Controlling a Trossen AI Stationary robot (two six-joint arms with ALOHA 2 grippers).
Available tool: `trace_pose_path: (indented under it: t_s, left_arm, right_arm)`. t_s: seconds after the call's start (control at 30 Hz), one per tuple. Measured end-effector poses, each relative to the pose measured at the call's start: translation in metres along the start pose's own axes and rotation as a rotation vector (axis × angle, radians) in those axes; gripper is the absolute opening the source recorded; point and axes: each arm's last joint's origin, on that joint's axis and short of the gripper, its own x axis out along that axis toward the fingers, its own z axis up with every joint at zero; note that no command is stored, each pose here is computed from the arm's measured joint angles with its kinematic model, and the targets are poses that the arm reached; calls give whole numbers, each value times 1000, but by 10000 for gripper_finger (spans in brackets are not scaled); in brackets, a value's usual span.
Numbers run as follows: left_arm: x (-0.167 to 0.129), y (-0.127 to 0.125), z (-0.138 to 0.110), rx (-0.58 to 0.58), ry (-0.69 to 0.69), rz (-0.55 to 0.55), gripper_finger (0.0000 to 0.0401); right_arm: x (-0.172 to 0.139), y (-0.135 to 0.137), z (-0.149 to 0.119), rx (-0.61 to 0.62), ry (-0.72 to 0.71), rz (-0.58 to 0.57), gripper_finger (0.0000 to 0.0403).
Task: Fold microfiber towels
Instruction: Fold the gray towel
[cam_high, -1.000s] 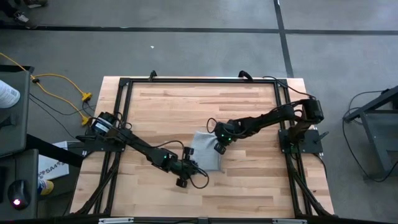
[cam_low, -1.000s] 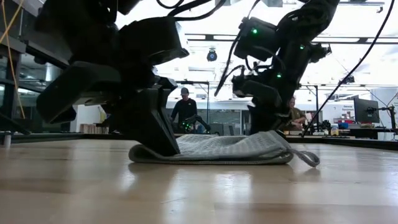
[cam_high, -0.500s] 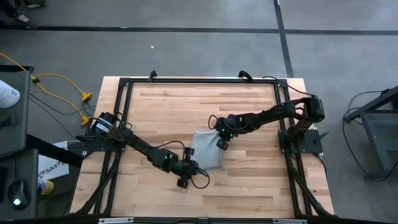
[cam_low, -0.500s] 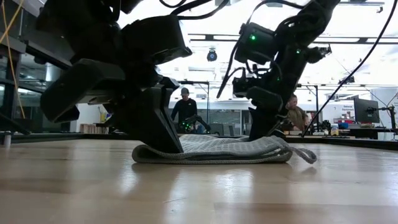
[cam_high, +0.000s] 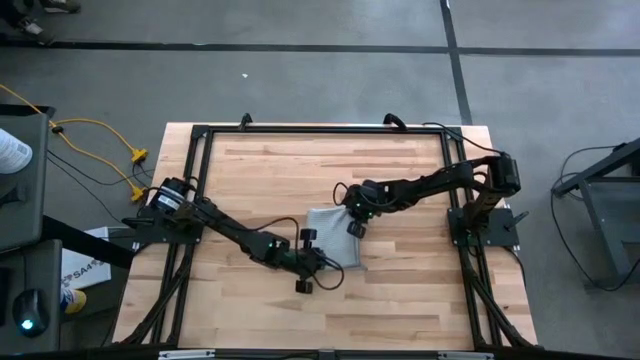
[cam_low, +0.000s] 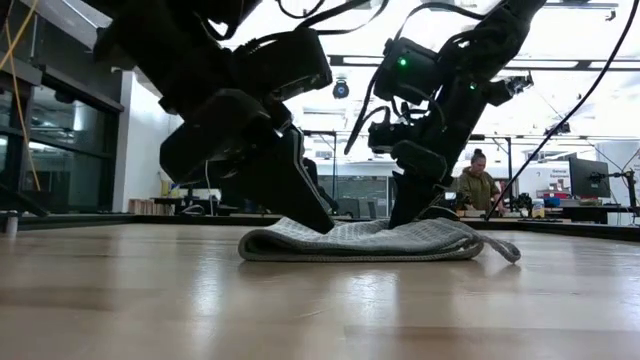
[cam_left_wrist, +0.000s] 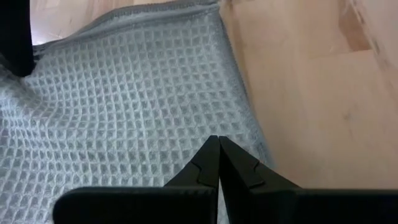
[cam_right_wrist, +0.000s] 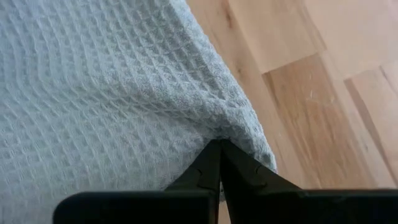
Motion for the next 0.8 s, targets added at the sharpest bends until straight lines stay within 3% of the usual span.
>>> trace_pose_path:
  t_s: [0.8]
  left_arm:
    - [0,5,1,96,-1,66,0]
  right_arm:
    - [-11,14,-2,-10,8,47,3]
